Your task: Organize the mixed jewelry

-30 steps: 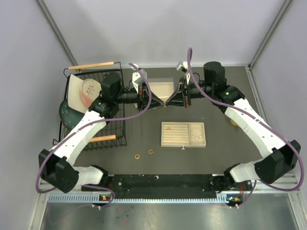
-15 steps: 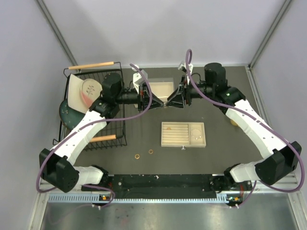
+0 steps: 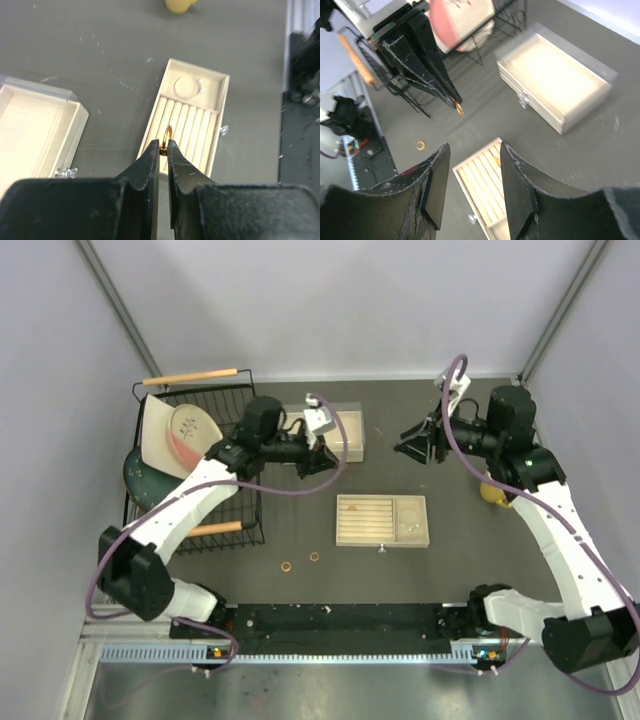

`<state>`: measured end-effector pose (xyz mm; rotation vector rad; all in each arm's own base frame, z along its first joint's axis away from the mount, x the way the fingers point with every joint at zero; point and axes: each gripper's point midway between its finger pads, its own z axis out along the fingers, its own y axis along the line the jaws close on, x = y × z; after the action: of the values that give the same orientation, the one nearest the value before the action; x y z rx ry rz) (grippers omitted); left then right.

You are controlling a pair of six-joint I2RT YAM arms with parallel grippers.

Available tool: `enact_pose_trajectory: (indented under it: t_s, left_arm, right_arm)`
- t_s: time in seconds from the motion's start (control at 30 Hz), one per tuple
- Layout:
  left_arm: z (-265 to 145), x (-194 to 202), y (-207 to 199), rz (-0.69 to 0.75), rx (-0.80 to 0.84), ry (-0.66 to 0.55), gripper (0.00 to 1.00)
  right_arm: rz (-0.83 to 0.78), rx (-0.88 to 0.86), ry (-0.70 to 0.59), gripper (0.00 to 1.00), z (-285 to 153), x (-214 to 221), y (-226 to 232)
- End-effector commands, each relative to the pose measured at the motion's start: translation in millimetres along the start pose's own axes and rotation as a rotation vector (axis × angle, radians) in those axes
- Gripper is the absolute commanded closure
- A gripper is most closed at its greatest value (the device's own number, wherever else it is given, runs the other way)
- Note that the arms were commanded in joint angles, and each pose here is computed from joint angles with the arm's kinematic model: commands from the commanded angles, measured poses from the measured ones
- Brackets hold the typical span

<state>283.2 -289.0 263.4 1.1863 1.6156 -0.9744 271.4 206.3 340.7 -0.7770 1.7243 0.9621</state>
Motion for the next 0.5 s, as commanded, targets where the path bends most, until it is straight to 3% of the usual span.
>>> enact_pose_trajectory:
  t_s: [0.0, 0.3, 0.47]
  left_arm:
    - [25.8, 35.3, 18.1, 0.162, -0.073, 0.187, 1.00]
    - [78.1, 79.6, 24.0, 0.336, -0.116, 0.408, 1.00]
    - [107.6, 95.3, 16.7, 0.401, -0.099, 0.471, 1.00]
  right_arm:
    - [-0.057, 0.164, 0.002, 0.56, -26.2, 18.4, -24.1]
    - [0.042, 0.448, 0.009, 0.59, -78.2, 66.6, -81.9]
    - [0.084, 0.501, 0.028, 0.60, -88.1, 88.8, -94.8]
